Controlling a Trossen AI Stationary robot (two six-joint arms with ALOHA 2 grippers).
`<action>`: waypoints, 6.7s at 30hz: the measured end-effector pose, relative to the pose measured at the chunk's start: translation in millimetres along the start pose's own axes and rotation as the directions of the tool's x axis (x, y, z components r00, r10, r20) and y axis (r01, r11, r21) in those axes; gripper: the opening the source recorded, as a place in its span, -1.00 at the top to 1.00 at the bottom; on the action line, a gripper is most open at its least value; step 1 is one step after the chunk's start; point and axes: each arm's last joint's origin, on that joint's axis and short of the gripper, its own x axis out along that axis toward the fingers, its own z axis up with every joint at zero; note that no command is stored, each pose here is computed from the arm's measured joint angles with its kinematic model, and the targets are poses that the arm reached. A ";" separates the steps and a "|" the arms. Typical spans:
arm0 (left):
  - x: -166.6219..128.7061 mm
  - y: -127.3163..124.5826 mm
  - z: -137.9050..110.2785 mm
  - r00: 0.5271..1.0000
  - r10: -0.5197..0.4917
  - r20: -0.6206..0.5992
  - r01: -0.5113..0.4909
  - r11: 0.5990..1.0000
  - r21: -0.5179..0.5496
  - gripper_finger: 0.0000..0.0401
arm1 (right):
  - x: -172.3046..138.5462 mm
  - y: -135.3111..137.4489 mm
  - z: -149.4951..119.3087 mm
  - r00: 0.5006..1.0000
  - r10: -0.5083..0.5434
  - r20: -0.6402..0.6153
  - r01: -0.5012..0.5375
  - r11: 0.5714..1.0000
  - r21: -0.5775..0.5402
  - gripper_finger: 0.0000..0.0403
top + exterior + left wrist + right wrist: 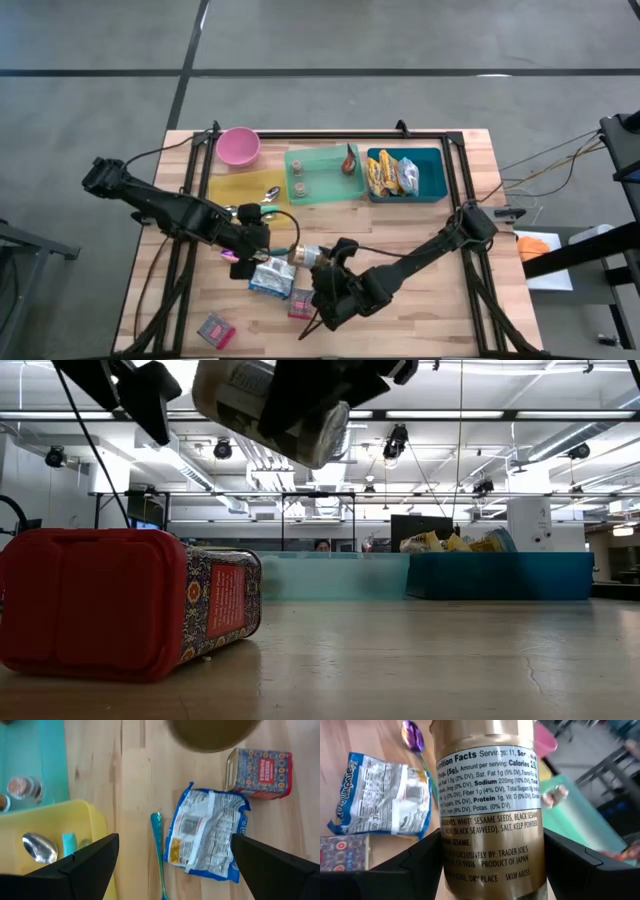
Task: Pick & Place Food Item
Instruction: Put the golden seasoning bottle into the green bin
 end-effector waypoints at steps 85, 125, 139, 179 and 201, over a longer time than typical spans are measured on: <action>30.6 -8.0 73.8 0.852 -0.403 0.335 0.402 0.912 0.075 -0.95 | 9.6 -73.5 -26.0 0.571 0.712 0.408 -0.820 0.471 0.327 -0.36; 31.7 -5.3 80.2 0.819 -0.463 0.339 0.475 0.878 0.051 -0.85 | 10.3 -72.5 -28.8 0.553 0.736 0.391 -0.832 0.457 0.316 -0.36; 32.1 -5.5 80.7 0.814 -0.471 0.340 0.469 0.878 0.095 -0.57 | 15.7 -65.2 -32.4 0.517 0.761 0.391 -0.853 0.418 0.314 -0.36; 38.0 1.0 65.6 0.891 -0.411 0.191 0.421 0.907 -0.016 -0.41 | 32.6 -66.7 -32.2 0.628 0.685 0.369 -0.777 0.536 0.329 -0.45; 19.2 102.3 74.7 0.986 -0.054 0.160 0.080 0.984 -0.159 -0.41 | 28.4 -74.2 -39.2 0.677 0.695 0.241 -0.725 0.575 0.380 0.20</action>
